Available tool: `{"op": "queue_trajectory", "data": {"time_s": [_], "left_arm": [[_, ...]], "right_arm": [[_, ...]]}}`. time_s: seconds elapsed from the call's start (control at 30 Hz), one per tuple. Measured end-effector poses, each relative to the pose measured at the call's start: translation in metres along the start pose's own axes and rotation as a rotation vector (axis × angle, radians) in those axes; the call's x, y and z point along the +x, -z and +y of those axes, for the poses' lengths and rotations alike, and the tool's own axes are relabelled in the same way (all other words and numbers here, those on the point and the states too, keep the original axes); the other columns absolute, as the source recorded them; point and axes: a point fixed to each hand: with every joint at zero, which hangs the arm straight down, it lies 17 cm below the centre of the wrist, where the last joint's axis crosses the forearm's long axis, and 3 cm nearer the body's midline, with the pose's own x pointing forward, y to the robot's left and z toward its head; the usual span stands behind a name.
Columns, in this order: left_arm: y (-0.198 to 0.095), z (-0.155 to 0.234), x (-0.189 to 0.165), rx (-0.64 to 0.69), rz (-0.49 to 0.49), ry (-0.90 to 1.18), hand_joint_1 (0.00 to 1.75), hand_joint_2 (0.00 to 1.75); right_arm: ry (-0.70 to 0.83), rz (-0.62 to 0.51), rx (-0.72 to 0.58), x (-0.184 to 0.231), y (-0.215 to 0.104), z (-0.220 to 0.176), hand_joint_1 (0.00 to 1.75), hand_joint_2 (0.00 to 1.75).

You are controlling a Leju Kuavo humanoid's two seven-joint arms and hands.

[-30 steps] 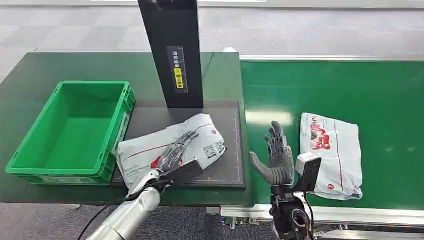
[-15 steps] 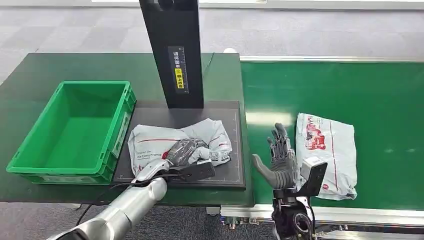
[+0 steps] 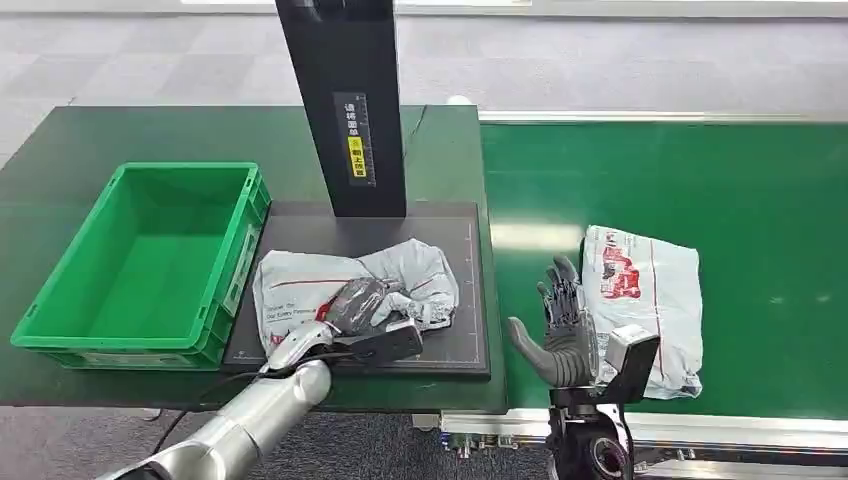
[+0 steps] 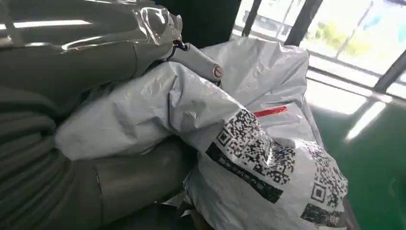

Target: Moved the parcel from conveyor to table for the left to box.

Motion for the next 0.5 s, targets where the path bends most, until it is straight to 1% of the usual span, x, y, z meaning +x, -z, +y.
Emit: {"op": "queue_trajectory", "data": {"time_s": [0.03,0.1,0.2,0.27,0.33,0.43,0.5], "left_arm": [[-0.001,0.016,0.005,0.073,-0.02,-0.043,1.75,1.75],[-0.008,0.064,0.016,0.248,-0.073,-0.157,1.75,1.75],[-0.038,0.141,0.026,0.497,-0.166,-0.334,1.75,1.75],[-0.078,0.196,0.035,0.669,-0.269,-0.437,1.75,1.75],[-0.118,0.242,0.045,0.802,-0.366,-0.495,1.75,1.75],[-0.171,0.296,0.06,0.955,-0.478,-0.513,1.75,1.75],[-0.2,0.323,0.07,1.028,-0.533,-0.491,1.75,1.75]], "right_arm": [[0.003,0.001,-0.004,0.0,-0.002,-0.001,0.0,1.75],[0.005,0.01,-0.016,-0.003,-0.006,-0.006,0.0,1.75],[0.008,0.018,-0.042,-0.007,-0.014,-0.013,0.0,1.75],[0.008,0.018,-0.05,-0.01,-0.019,-0.016,0.0,1.75],[0.007,0.022,-0.058,-0.012,-0.023,-0.019,0.0,1.75],[0.005,0.034,-0.071,-0.016,-0.028,-0.021,0.0,1.75],[0.006,0.039,-0.075,-0.018,-0.031,-0.022,0.0,1.75]]}}
